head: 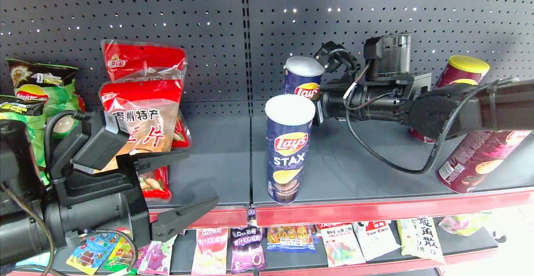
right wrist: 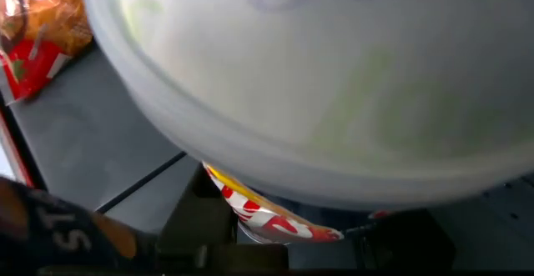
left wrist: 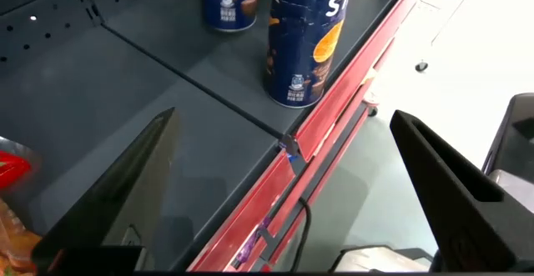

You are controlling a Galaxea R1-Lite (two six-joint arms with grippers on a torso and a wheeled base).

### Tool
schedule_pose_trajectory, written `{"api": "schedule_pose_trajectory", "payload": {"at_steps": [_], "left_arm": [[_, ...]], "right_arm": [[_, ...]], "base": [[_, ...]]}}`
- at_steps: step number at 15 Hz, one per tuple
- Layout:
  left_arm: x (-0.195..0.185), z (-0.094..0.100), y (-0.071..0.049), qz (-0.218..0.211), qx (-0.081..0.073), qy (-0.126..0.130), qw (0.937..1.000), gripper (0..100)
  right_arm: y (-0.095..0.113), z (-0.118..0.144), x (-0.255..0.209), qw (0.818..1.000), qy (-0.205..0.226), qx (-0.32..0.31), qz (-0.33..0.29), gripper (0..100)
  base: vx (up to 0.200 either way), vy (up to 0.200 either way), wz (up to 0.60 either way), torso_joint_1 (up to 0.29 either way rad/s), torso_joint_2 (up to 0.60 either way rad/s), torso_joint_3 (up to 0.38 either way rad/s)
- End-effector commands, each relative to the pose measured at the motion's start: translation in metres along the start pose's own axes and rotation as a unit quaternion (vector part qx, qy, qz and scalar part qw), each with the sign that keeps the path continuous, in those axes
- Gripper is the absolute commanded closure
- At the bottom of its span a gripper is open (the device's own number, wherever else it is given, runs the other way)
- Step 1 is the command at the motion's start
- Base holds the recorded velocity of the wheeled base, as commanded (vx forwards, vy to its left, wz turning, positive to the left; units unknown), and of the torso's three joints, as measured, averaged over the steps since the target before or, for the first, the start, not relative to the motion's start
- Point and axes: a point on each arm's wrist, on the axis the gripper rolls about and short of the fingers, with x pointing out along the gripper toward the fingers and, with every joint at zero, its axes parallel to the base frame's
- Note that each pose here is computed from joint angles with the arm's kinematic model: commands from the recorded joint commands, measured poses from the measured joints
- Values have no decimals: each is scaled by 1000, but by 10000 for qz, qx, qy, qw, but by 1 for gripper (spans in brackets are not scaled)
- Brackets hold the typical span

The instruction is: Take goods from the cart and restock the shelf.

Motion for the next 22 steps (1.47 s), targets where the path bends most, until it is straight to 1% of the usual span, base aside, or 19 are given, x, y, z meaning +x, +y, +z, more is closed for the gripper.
{"api": "schedule_pose_trajectory", "payload": {"at_steps": [1,12,15,16,19,22], "left_arm": [[0,0,0,2,0,6,10000,0],[0,0,0,40,0,11,10000,0],[0,0,0,40,0,11,10000,0],[0,0,0,40,0,11,10000,0],[0,0,0,39,-3,18,10000,0],[2,-2,1,34,-19,53,10000,0]], "right_arm": [[-4,-2,10,10000,-5,0,-8,100],[-5,-6,22,10000,29,4,-17,100],[0,-6,23,10000,49,-2,48,100],[1,-6,23,10000,49,-13,56,0],[7,-2,20,10000,36,-14,35,0],[11,3,3,10000,38,-8,-4,0]], "base": [[0,0,0,0,0,0],[0,0,0,0,0,0],[0,0,0,0,0,0],[0,0,0,0,0,0],[0,0,0,0,0,0],[0,0,0,0,0,0]]}}
